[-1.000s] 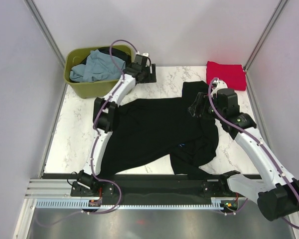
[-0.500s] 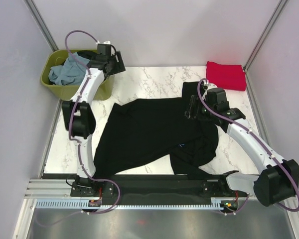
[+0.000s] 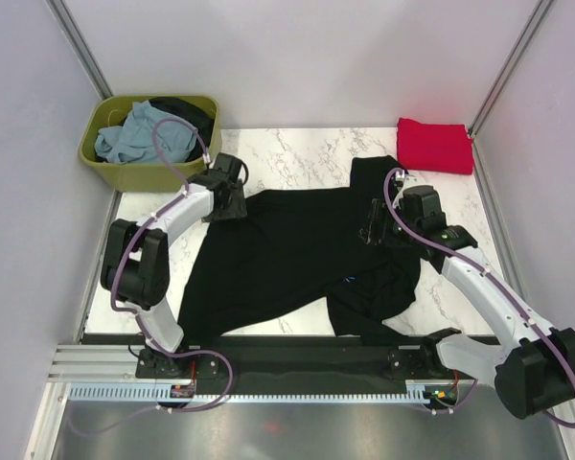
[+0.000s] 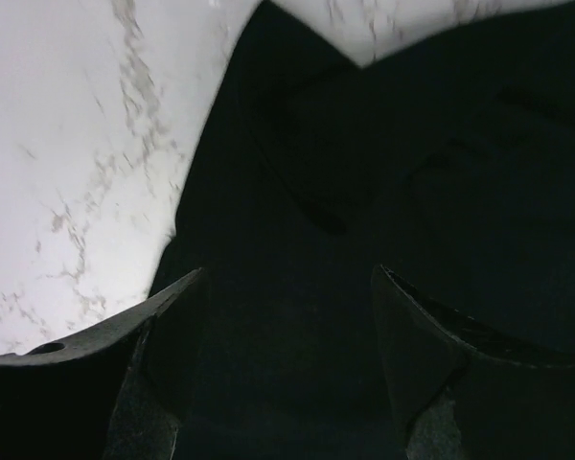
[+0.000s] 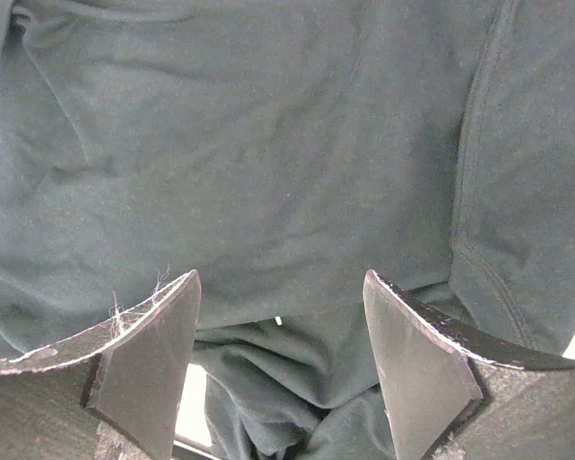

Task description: Fold and stack the t-shirts

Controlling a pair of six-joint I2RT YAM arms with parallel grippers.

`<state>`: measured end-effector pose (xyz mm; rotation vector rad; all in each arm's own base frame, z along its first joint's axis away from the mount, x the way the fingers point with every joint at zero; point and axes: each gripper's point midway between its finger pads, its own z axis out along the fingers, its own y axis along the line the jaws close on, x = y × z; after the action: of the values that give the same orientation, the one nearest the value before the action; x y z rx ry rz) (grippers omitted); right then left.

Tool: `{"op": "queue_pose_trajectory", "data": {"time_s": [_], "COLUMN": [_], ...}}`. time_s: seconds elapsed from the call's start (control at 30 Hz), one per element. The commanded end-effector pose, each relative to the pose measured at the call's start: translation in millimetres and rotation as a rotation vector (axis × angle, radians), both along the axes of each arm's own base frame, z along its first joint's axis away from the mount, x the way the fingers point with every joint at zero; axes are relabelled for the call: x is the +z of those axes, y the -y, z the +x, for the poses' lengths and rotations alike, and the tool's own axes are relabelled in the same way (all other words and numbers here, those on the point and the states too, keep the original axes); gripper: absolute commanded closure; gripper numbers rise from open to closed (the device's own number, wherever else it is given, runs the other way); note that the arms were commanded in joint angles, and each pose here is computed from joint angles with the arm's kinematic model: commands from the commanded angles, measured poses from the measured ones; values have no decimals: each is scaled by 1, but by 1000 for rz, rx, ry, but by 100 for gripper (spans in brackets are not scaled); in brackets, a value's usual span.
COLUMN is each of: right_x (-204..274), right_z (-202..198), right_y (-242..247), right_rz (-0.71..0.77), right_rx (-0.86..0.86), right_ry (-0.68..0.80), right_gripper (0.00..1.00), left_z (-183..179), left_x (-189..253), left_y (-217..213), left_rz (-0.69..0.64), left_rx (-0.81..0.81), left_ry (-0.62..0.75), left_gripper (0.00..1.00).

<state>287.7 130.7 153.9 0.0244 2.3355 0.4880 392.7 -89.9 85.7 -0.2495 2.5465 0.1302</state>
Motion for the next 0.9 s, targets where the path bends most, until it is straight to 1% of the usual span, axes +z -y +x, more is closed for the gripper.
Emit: {"op": "queue_pose_trajectory", "data": {"time_s": [0.0,0.13,0.3,0.37,0.4,0.53,0.63,0.67,0.73,0.77,0.87], "right_x": [8,6,5,3,3,-2,-5,-5,-6,-6,-10], "right_z": [-3,-3,-4,-5,-5,-5,-5,-4,-4,-4,-3], "right_y": [-4,-3,-3,-3,-4,-2,-3,-3,-2,-1,-1], "right_rz": [15,16,15,15,15,6,1,1,-4,-6,-14], "right_rx": [31,26,29,28,30,20,25,22,22,18,14], "right_ry": [39,36,34,29,29,17,6,6,6,6,-2], "right_gripper": [23,23,23,23,23,23,24,24,24,24,24], "left_z": [1,7,25,32,33,38,44,48,52,55,66], "left_x": [5,-6,-8,-9,-17,-25,-28,-25,-22,-17,5], "left_y": [4,7,10,11,12,10,9,9,7,6,0], "left_rz": [1,-10,6,10,16,24,26,24,29,28,28], "left_rx": [60,74,65,55,53,81,80,80,82,83,90], "left_ry": [66,67,90,87,71,71,73,82,89,104,153], "left_gripper": [25,25,25,28,30,37,53,70,91,98,98]}}
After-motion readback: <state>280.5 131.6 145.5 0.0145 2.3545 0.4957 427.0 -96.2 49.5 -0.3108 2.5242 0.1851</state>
